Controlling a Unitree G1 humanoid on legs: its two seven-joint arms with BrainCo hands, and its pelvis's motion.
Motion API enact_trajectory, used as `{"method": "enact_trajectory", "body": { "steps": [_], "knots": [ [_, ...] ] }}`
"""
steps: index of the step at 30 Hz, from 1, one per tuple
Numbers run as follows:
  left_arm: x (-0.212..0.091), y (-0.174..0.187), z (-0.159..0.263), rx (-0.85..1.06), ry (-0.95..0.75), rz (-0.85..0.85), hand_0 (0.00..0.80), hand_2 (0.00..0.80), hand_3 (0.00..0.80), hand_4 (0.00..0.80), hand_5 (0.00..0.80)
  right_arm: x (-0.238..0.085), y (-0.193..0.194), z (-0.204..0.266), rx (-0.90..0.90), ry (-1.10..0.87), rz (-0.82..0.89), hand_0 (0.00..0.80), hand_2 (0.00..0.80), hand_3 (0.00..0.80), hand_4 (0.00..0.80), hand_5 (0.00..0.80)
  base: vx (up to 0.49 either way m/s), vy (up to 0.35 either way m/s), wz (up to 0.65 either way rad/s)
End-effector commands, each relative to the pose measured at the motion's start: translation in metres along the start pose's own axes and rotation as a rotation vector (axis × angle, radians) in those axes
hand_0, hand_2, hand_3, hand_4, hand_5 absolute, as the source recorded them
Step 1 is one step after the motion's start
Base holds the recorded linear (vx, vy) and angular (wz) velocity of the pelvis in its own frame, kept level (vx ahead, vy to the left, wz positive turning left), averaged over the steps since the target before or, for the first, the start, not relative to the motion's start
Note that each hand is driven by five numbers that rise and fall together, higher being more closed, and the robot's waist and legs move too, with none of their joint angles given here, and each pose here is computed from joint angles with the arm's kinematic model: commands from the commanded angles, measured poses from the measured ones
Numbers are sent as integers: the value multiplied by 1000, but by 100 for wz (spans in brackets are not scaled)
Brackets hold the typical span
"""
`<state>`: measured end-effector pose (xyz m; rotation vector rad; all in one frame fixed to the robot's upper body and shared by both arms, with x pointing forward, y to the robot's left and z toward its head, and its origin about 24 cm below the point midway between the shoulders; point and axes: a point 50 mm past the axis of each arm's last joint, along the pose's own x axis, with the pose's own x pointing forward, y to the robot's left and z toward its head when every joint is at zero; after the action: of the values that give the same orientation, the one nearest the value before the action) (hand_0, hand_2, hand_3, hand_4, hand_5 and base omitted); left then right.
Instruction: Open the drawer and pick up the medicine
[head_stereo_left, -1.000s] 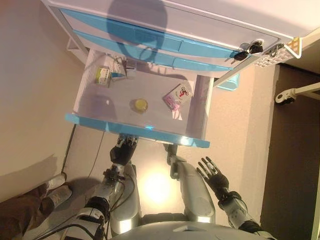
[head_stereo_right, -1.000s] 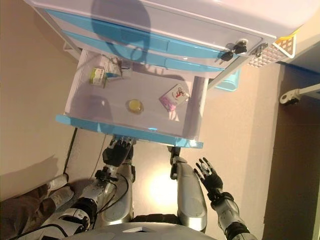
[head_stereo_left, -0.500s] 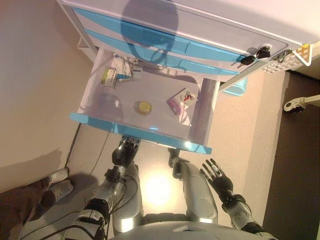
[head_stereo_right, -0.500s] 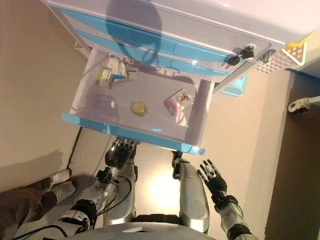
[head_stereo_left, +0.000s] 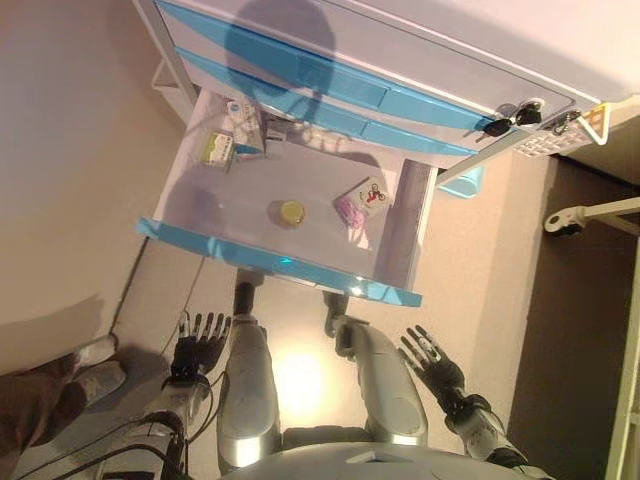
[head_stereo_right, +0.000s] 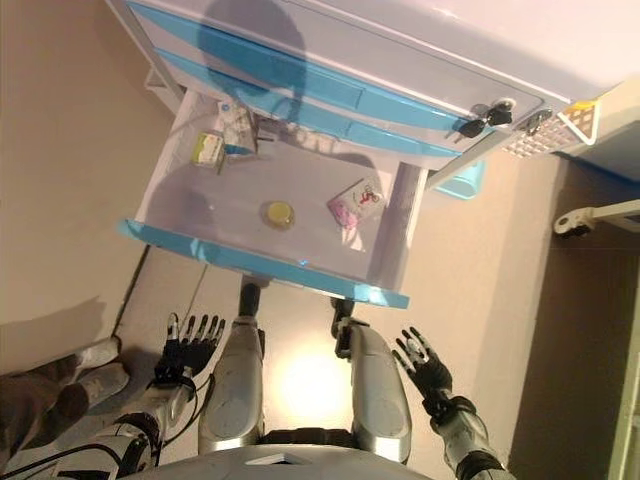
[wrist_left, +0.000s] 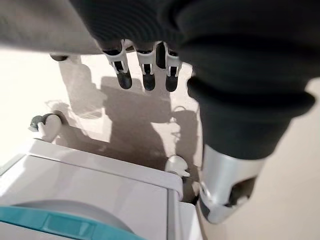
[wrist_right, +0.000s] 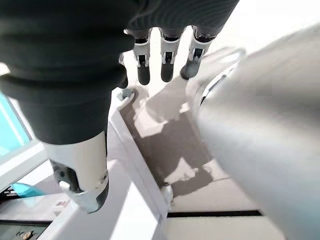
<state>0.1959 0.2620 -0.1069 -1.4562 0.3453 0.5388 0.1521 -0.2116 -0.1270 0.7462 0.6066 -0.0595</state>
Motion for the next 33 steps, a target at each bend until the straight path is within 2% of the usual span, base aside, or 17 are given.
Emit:
{"method": "enact_trajectory", "body": {
  "steps": [1,5,7,12,15,23,27,33],
  "knots": [
    [-11,20,7,3,-28,97,0,0,0,0,0,-12,-18,17,-53,-114,-140,0,0,0,0,0,36,32,-2],
    [-22,34,17,81,-54,153,0,0,0,0,0,-15,-17,57,-134,-318,-236,0,0,0,0,0,34,37,-3],
    [-40,56,20,127,-40,187,0,0,0,0,0,-21,0,89,-224,-459,-269,0,0,0,0,0,52,28,-5],
    [-82,97,24,206,-42,256,0,0,0,0,0,-57,26,145,-472,-783,-318,0,0,0,0,0,58,30,-8],
    [-101,113,26,224,-57,295,0,0,0,0,0,-81,51,175,-647,-974,-276,0,0,0,0,0,55,51,0],
    [-123,134,10,300,0,340,0,0,0,0,0,-141,147,229,-1307,-1344,-70,0,0,0,0,0,12,63,1],
    [-121,132,8,363,17,344,0,0,0,0,0,-156,189,232,-1509,-1463,70,0,0,0,0,0,0,0,0],
    [-110,124,8,398,18,328,0,0,0,0,0,-163,235,223,-1702,-1486,331,0,0,0,0,0,0,0,0]
  ]
}}
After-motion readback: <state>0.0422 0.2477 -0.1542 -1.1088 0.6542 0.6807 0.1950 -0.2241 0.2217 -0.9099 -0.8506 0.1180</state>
